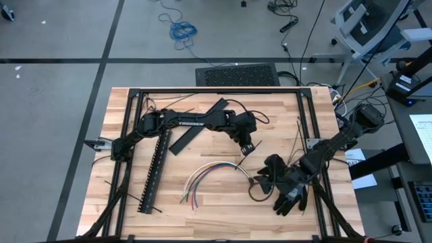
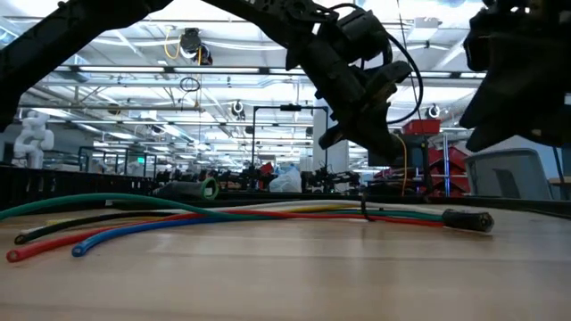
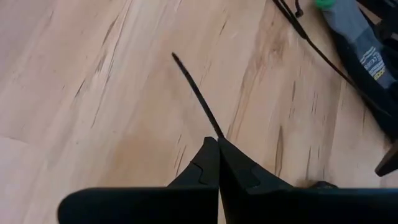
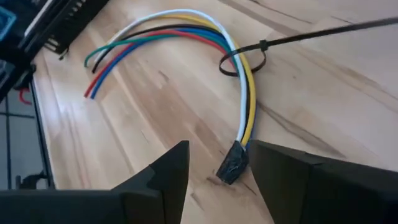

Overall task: Ziptie cables
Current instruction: Wrap the cable wires with a black zip tie

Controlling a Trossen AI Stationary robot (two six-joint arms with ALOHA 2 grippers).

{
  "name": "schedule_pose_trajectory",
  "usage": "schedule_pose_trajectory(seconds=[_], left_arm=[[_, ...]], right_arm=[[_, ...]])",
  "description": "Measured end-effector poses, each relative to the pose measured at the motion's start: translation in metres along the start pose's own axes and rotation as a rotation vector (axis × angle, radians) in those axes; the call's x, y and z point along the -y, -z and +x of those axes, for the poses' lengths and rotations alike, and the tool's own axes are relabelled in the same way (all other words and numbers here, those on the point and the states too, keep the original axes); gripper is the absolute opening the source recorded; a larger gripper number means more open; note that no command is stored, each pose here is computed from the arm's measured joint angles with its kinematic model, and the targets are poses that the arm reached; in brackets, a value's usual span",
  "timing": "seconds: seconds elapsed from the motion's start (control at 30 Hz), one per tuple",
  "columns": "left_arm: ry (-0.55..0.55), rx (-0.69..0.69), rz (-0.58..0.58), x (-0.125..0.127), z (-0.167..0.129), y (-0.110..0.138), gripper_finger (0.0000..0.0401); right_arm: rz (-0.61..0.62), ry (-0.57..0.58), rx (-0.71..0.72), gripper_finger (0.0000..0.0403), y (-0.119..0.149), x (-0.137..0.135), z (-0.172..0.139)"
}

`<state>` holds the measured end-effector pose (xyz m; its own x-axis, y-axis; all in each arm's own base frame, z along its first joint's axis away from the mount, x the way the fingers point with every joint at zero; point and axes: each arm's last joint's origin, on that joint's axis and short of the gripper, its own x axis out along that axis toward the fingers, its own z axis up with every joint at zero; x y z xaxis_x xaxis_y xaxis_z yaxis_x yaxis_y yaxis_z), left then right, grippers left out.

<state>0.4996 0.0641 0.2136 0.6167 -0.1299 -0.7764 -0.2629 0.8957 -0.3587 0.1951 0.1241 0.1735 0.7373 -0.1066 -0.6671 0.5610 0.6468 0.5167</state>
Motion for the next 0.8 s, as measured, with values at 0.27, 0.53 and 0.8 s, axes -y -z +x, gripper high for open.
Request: schedule_pose_trajectory(seconds=[0.27, 0.53, 0.8], left_arm=[[0.028, -0.1, 0.017, 0.019, 0.004, 0.015, 0.0049], [0.039, -0.11, 0.071, 0.047, 0.018, 0.029, 0.0162], [-0.01, -0.106, -0.064, 0.001, 0.018, 0.016, 0.0185]], right_arm=[[-0.021, 0.027, -0.032, 0.016, 0.008, 0.003, -0.004], [-0.113, 0.159, -0.129, 0.016, 0.041, 0.022, -0.028], [-0.056, 0.118, -0.118, 0.016, 0.058, 0.023, -0.044]])
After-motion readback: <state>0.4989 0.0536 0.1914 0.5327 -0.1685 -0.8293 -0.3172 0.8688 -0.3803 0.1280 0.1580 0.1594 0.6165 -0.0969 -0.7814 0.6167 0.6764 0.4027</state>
